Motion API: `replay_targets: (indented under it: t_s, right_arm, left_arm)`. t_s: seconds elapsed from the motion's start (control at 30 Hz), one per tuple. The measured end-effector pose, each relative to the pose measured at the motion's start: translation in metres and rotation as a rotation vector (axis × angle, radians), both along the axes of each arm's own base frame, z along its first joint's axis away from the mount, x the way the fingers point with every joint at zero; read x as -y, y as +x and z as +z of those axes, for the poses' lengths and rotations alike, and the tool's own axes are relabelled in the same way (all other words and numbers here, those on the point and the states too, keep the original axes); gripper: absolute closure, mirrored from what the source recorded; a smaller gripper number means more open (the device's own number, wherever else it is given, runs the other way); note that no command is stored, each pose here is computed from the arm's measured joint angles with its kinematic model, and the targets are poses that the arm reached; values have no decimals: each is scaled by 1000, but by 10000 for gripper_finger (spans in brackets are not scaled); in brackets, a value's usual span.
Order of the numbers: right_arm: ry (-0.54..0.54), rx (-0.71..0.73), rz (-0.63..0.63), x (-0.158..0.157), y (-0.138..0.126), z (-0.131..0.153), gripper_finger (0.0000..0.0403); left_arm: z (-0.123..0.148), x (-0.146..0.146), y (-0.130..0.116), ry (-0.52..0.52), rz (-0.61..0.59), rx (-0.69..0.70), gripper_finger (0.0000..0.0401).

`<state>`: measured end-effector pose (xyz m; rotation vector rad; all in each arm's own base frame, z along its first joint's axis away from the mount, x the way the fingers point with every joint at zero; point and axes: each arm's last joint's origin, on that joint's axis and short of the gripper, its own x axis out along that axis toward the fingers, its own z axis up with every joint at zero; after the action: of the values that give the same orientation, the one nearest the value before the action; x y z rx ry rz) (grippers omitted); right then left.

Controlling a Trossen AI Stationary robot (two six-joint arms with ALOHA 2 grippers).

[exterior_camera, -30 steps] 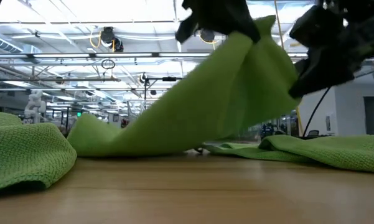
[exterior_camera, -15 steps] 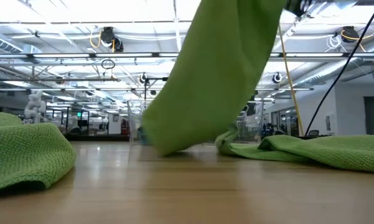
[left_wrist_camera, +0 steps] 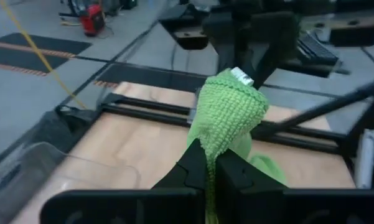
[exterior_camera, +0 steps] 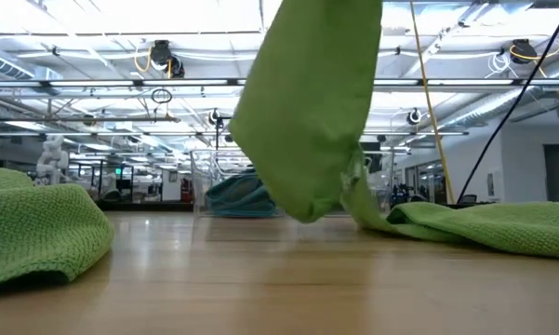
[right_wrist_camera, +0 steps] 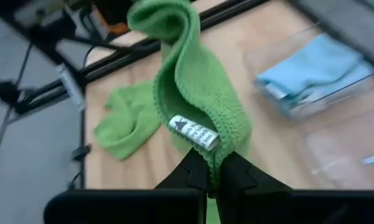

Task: Fold microfiber towels
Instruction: Fold the top left green microfiber towel

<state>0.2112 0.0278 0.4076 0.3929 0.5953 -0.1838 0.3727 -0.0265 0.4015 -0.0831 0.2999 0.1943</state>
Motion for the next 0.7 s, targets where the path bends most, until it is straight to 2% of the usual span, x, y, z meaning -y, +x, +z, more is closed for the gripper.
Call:
replay_targets:
  t_s: [0.1, 0.2, 0.33, 0.5, 0.7]
  right_arm:
    - [-7, 26, -55, 15, -1, 9, 401]
    - [-10, 38, -43, 26, -4, 18, 401]
    - [9, -18, -34, 33, -12, 21, 401]
    - [110, -102, 27, 27, -18, 16, 401]
    - [296, -197, 152, 4, -8, -8, 400]
  left_arm:
    - [7, -18, 1, -3, 30, 57, 396]
    - [13, -32, 3, -11, 37, 126, 392]
    - [17, -39, 3, -22, 23, 165, 394]
    - [4, -27, 1, -82, 0, 37, 392]
    - [-24, 9, -7, -163, -61, -172, 395]
